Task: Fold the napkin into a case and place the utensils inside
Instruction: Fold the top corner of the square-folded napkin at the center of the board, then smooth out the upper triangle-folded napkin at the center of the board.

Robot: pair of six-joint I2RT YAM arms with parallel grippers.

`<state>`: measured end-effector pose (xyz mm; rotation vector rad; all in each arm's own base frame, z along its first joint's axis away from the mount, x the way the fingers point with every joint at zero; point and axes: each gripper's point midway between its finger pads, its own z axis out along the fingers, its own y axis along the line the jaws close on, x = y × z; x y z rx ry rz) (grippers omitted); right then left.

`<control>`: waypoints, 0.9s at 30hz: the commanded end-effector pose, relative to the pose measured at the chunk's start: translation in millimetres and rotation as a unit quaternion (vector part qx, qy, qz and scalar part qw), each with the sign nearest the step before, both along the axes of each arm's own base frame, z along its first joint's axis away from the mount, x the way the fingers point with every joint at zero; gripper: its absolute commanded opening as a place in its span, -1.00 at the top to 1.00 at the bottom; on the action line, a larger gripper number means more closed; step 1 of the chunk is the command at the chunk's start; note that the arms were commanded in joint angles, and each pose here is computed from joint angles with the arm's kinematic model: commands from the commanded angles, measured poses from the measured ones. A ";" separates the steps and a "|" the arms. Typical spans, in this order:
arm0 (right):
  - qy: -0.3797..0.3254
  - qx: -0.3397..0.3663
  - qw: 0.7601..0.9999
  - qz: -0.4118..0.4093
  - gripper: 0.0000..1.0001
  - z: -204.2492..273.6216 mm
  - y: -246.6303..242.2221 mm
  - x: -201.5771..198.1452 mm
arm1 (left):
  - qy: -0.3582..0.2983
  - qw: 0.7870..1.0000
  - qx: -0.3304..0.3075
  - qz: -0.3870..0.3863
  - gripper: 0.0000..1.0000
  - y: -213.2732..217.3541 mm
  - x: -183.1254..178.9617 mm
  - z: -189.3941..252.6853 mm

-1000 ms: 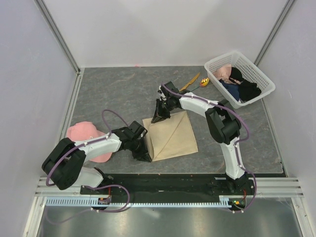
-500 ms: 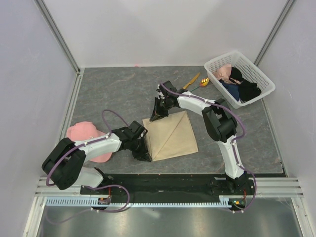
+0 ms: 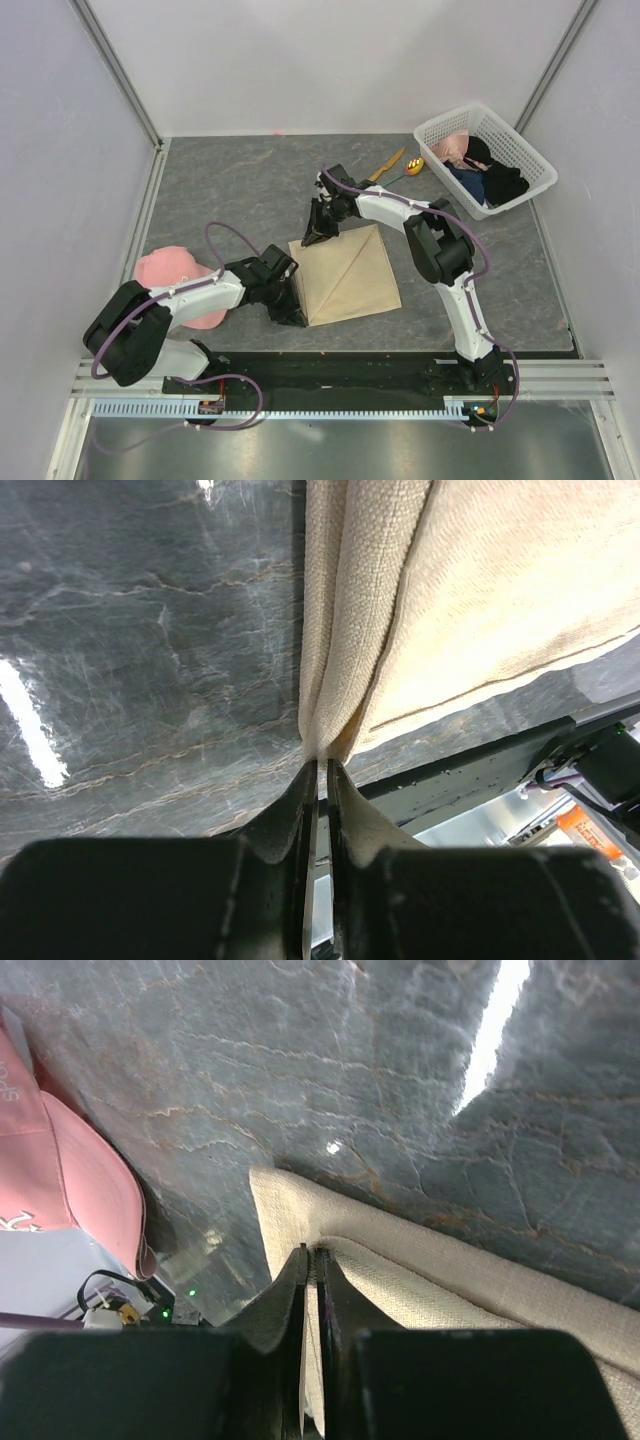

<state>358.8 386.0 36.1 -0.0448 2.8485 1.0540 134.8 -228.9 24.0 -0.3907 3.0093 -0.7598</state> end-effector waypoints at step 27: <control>-0.079 -0.008 0.997 -0.006 0.06 76.4 -105.0 16.8 | -0.103 0.993 -0.047 0.020 0.62 -16.1 38.4 78.3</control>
